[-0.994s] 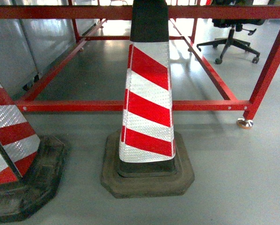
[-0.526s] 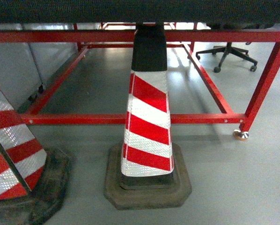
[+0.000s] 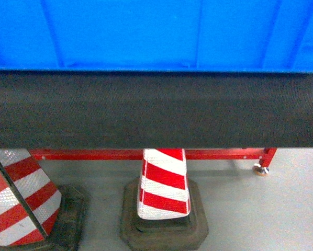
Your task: Place box next to blue box on left shelf
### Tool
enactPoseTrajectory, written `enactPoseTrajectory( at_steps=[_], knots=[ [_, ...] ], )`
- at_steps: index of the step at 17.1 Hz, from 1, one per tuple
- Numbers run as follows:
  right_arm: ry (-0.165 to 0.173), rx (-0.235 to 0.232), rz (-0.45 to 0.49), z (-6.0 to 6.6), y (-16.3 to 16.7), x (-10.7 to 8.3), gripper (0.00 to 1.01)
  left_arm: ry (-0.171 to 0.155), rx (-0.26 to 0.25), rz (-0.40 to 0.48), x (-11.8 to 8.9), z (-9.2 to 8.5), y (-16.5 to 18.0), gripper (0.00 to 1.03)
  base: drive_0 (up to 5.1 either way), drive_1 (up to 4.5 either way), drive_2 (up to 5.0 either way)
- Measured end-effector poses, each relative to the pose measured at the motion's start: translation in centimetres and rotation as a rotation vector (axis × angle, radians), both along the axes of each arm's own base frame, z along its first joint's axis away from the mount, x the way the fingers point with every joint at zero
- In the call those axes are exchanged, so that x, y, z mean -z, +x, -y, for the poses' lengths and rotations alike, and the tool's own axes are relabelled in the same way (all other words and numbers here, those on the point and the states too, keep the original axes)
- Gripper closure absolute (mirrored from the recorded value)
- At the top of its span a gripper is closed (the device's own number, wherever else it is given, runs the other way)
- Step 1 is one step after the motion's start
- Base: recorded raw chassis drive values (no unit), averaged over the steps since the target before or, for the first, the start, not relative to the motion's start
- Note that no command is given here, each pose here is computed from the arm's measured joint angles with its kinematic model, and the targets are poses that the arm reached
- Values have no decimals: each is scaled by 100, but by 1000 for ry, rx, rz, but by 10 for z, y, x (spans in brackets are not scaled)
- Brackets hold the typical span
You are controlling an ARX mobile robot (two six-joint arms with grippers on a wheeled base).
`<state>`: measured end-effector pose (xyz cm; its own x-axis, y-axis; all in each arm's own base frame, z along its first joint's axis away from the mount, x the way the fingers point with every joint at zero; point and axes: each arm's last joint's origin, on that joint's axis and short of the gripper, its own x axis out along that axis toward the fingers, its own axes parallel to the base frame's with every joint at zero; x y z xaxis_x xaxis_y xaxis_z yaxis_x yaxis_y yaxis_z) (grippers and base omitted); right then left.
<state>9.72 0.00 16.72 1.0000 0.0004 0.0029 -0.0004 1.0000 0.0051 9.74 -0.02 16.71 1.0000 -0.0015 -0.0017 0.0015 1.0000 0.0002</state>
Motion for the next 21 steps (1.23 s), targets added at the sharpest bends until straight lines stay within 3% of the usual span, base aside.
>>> enactPoseTrajectory(
  at_steps=[21],
  knots=[
    [1, 0, 0, 0, 0, 0, 3, 0, 0, 1, 0, 0, 0, 5, 0, 0, 0]
  ],
)
